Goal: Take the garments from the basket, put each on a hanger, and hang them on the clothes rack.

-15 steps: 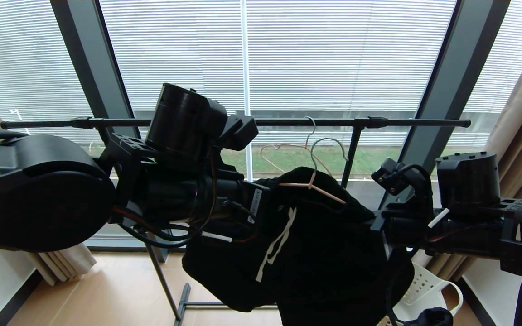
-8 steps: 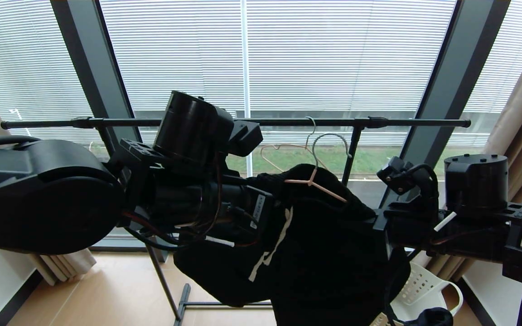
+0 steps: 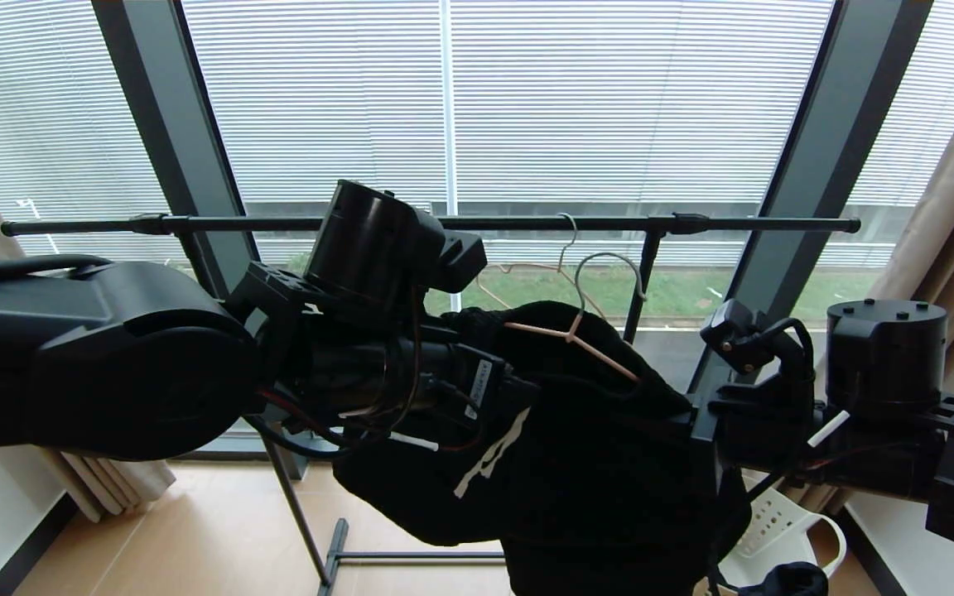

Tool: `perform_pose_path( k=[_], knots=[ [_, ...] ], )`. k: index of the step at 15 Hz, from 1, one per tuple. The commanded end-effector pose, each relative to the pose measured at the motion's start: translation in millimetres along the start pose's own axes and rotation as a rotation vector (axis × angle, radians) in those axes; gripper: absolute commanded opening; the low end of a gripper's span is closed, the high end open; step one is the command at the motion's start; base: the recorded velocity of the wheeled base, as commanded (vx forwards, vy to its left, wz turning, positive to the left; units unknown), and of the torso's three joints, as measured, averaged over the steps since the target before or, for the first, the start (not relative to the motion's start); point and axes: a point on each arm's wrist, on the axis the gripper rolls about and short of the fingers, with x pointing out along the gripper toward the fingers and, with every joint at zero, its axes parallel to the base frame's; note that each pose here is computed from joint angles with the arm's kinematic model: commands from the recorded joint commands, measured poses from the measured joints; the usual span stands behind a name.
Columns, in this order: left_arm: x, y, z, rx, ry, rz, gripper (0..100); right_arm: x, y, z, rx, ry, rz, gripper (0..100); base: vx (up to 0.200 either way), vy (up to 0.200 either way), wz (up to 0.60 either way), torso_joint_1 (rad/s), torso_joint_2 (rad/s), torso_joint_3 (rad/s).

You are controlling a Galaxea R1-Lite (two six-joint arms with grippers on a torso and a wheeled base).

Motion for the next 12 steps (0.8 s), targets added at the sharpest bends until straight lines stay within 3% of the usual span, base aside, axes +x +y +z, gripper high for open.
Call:
perform_pose_path(
  k=[1,10,12],
  knots=[
    [-6.9,-0.1,2.6,-0.002,-0.018,-0.002,100,0.2,0.1,-0.2,-0.001,0.000,-0.001,0,0.000,0.000,0.00,0.000,0.00,0.000],
    [-68.3,5.0,-8.1,-0.002,-0.090,-0.004,100,-1.4,-1.0,-6.4,-0.006,0.015,0.029,0,0.000,0.000,0.00,0.000,0.00,0.000],
    [-85.2,19.8,-14.4,0.057,-0.105,0.029,100,-3.2,1.0,-16.6,-0.067,0.043,0.062,0,0.000,0.000,0.00,0.000,0.00,0.000]
  ],
)
